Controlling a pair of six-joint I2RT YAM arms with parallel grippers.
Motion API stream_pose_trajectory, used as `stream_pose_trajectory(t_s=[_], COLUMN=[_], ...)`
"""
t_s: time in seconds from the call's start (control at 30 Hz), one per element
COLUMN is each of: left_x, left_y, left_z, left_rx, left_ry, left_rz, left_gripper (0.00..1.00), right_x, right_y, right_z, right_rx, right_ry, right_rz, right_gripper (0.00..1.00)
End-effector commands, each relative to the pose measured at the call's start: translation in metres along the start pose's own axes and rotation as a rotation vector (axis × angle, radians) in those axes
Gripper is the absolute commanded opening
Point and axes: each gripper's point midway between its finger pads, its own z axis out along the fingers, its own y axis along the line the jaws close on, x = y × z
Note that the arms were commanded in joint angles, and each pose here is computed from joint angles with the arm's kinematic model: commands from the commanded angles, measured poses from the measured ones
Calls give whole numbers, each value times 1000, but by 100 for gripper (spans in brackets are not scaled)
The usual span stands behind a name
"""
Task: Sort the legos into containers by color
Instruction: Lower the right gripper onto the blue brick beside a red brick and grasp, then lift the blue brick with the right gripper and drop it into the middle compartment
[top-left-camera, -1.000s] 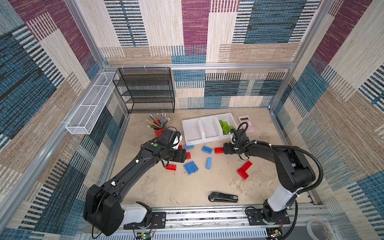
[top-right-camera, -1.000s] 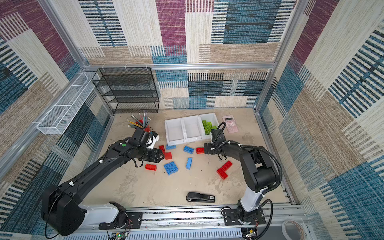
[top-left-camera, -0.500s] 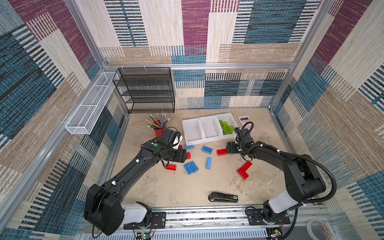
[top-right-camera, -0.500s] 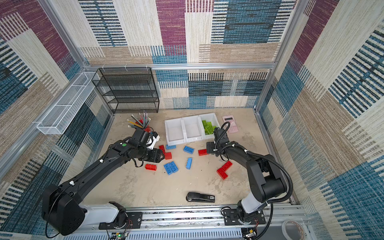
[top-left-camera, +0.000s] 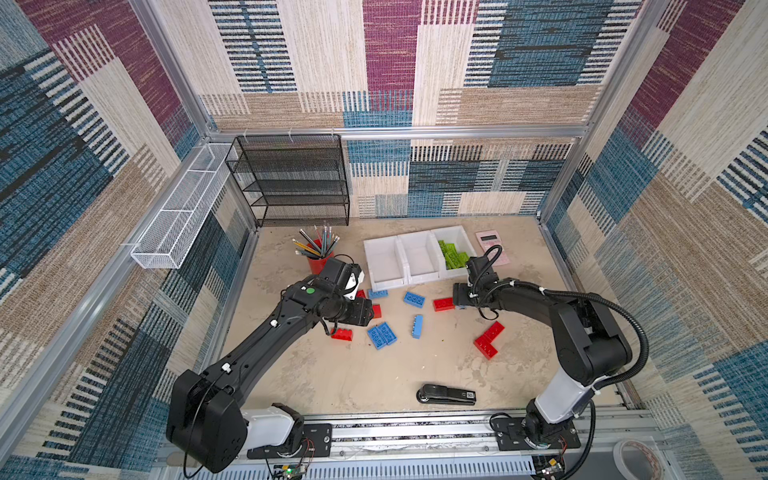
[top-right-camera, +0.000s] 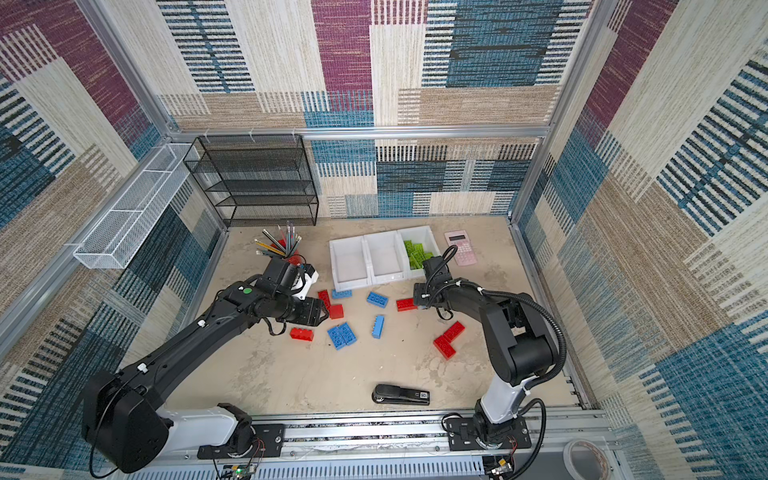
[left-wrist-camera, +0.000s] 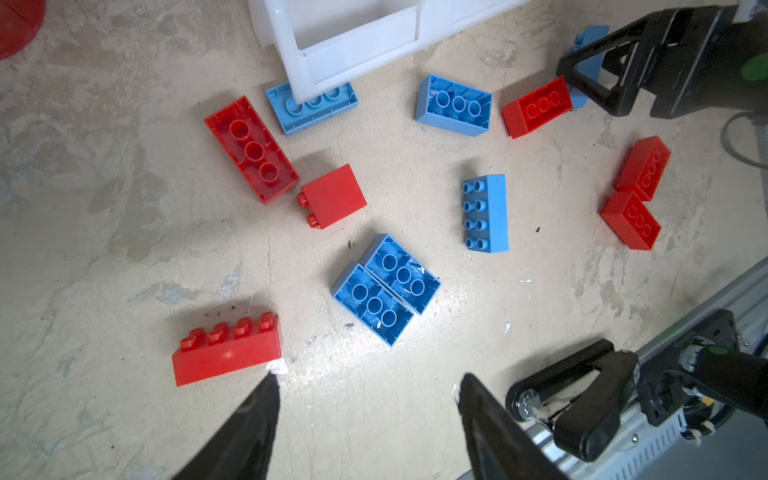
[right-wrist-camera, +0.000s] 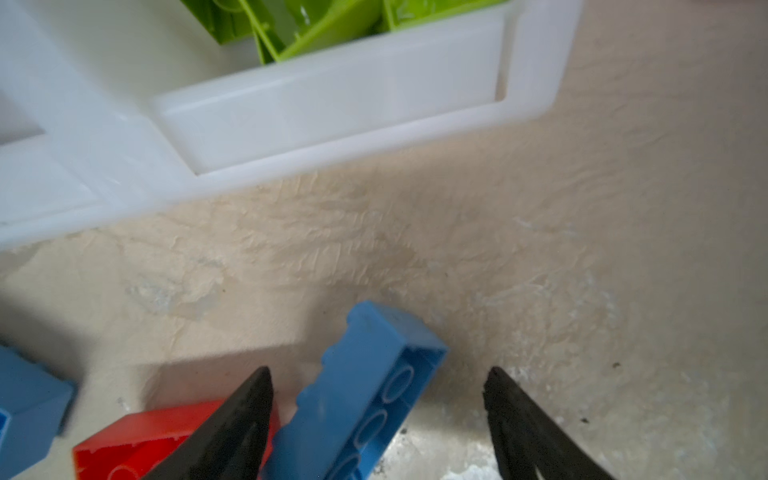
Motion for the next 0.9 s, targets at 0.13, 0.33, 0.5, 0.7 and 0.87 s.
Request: stream_pose_trajectory(t_s=[0.13,0.33,0.5,0.7,0.87], left_x=[-4,-3,-3,-3,-3], left_y=[-6,-5,-3,-3,-2], left_z=[1,1,1,1,1], left_rx=[39,38,26,25,20], left_ry=[-10,-4,-6,-5,-7], left_rz=[-9,-13,-13,-13,-14], left_gripper=[70,70,70,70,70], right_x=[11,12,8,6,3], right_y=[-13,-11,-9,-3,0], right_z=[-6,-5,-1,-1,-3], right_rx=[48,30,27,-2,-14], right_ry=[1,4,7,6,2], right_rz=[14,11,8,0,-9], right_gripper=[80,70,58,44,31])
